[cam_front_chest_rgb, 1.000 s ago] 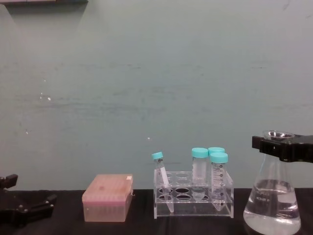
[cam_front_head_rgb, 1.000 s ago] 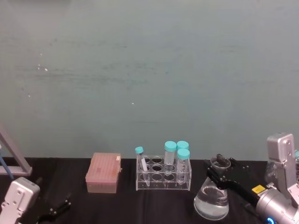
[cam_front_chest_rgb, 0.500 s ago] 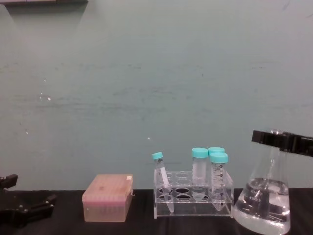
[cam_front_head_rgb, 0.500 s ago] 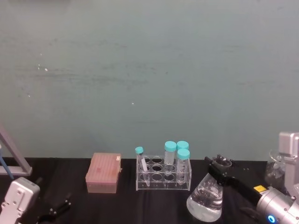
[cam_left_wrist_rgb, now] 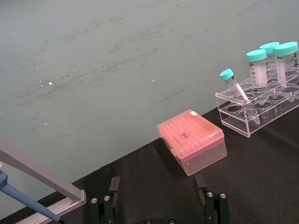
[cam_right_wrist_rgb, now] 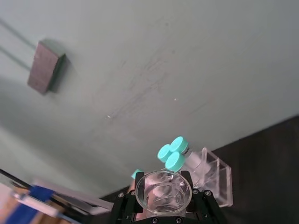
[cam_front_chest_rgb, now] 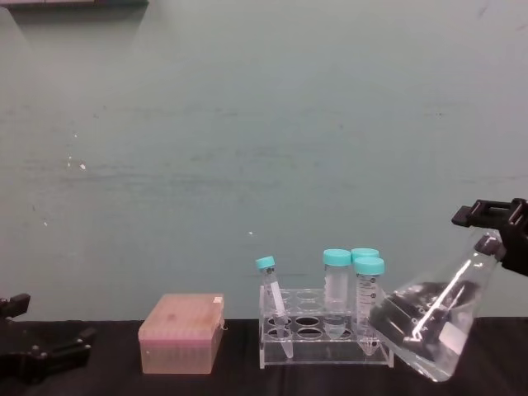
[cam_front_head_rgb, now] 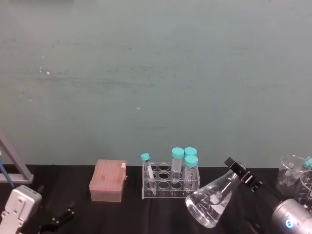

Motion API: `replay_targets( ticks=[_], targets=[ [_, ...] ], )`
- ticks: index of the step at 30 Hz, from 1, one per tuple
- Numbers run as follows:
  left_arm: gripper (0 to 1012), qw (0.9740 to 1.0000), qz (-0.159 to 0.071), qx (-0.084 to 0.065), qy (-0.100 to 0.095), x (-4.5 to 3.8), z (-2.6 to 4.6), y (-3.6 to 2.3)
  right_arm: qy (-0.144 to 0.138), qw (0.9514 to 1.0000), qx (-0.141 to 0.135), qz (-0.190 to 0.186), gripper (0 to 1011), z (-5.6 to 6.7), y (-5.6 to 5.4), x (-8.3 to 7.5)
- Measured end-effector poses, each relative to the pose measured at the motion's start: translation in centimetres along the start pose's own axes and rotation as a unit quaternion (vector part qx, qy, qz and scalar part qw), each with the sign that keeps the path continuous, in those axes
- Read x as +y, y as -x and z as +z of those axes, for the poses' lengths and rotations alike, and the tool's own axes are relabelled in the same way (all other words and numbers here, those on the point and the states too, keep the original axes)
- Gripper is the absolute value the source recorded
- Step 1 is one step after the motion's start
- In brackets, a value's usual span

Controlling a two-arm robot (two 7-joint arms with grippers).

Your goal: Pick up the beaker with the right gripper, shake it three times, and then put it down.

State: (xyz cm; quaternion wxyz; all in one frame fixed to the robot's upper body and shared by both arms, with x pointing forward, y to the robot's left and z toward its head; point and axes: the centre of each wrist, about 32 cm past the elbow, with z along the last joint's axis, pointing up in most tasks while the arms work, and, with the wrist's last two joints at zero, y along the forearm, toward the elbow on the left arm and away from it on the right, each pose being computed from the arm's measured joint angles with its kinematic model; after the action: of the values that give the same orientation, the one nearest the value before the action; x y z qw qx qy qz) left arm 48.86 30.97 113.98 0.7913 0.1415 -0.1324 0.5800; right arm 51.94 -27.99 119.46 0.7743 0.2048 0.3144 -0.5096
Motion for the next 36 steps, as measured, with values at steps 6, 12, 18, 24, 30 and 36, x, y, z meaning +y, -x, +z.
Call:
replay_targets(
  ticks=[6,12,18,24,30,36],
  targets=[
    [1000,1.0,0.0,0.0,0.0,0.0,0.0,0.0,0.005,0.9965,0.083,0.008,478,-0.3,0.0,-0.2],
    [1000,1.0,0.0,0.0,0.0,0.0,0.0,0.0,0.006,0.9947,0.102,0.012,478,-0.4,0.0,-0.2],
    [1000,1.0,0.0,0.0,0.0,0.0,0.0,0.0,-0.012,0.9998,0.013,0.011,478,-0.2,0.2,0.1],
    [1000,1.0,0.0,0.0,0.0,0.0,0.0,0.0,-0.012,0.984,-0.175,0.031,478,0.5,0.2,0.3],
    [1000,1.0,0.0,0.0,0.0,0.0,0.0,0.0,0.002,0.9401,-0.335,0.06,478,1.3,0.3,0.1],
    [1000,1.0,0.0,0.0,0.0,0.0,0.0,0.0,0.006,0.8773,-0.473,0.08,478,1.9,0.1,-0.1]
  ],
)
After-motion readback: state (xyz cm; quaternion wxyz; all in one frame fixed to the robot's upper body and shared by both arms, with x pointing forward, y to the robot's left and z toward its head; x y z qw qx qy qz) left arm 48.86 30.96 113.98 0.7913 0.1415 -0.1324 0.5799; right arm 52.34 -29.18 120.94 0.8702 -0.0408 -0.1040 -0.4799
